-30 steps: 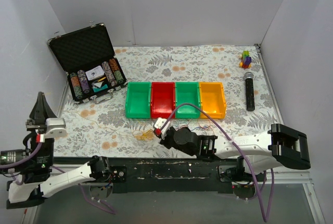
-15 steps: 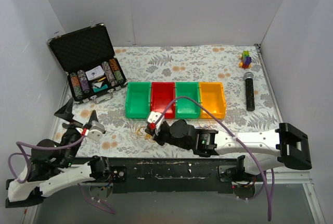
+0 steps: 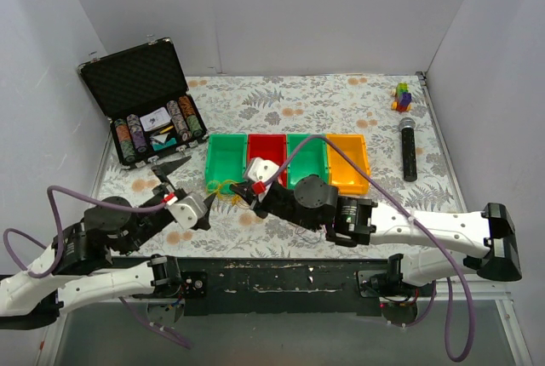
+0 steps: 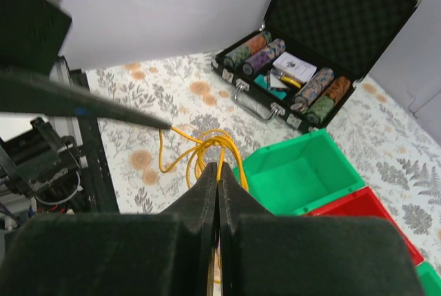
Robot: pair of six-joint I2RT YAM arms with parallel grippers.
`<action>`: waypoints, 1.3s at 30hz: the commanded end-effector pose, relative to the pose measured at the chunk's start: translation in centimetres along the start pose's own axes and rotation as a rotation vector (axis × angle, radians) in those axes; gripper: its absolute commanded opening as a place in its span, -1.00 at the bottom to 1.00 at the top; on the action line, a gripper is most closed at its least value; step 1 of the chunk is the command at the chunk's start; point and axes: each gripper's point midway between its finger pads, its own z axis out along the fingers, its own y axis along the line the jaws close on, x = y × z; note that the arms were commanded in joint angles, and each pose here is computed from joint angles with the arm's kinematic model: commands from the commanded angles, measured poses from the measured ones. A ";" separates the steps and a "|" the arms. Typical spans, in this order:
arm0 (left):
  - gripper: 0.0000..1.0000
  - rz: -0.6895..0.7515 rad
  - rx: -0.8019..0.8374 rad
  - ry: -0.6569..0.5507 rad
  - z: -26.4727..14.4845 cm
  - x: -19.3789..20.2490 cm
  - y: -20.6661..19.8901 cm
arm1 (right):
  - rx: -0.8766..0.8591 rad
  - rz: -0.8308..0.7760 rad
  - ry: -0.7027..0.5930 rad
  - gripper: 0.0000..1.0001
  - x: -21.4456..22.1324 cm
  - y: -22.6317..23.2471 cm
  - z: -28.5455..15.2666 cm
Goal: Untangle the cables
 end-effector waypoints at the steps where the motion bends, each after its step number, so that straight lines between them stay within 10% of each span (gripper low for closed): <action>1: 0.96 -0.203 0.018 -0.089 0.8 -1.4 -1.6 | 0.038 -0.009 -0.136 -0.97 -6.4 -2.1 -1.2; 13: 0.97 -0.064 0.197 -0.191 0.8 2.3 -8.4 | 0.026 0.011 -0.200 -0.97 -9.5 -3.1 -1.6; 27: 0.96 -0.043 -0.032 -0.185 4.8 5.5 -8.9 | -0.036 0.094 -0.272 -0.97 -11.9 -2.4 -3.4; 35: 0.22 -0.038 -0.043 -0.249 6.2 3.5 -8.8 | -0.079 0.144 -0.296 -0.97 -12.4 -1.8 -4.6; 39: 0.17 -0.026 -0.075 -0.254 7.2 3.1 -8.7 | -0.108 0.160 -0.300 -0.97 -12.4 -1.2 -4.7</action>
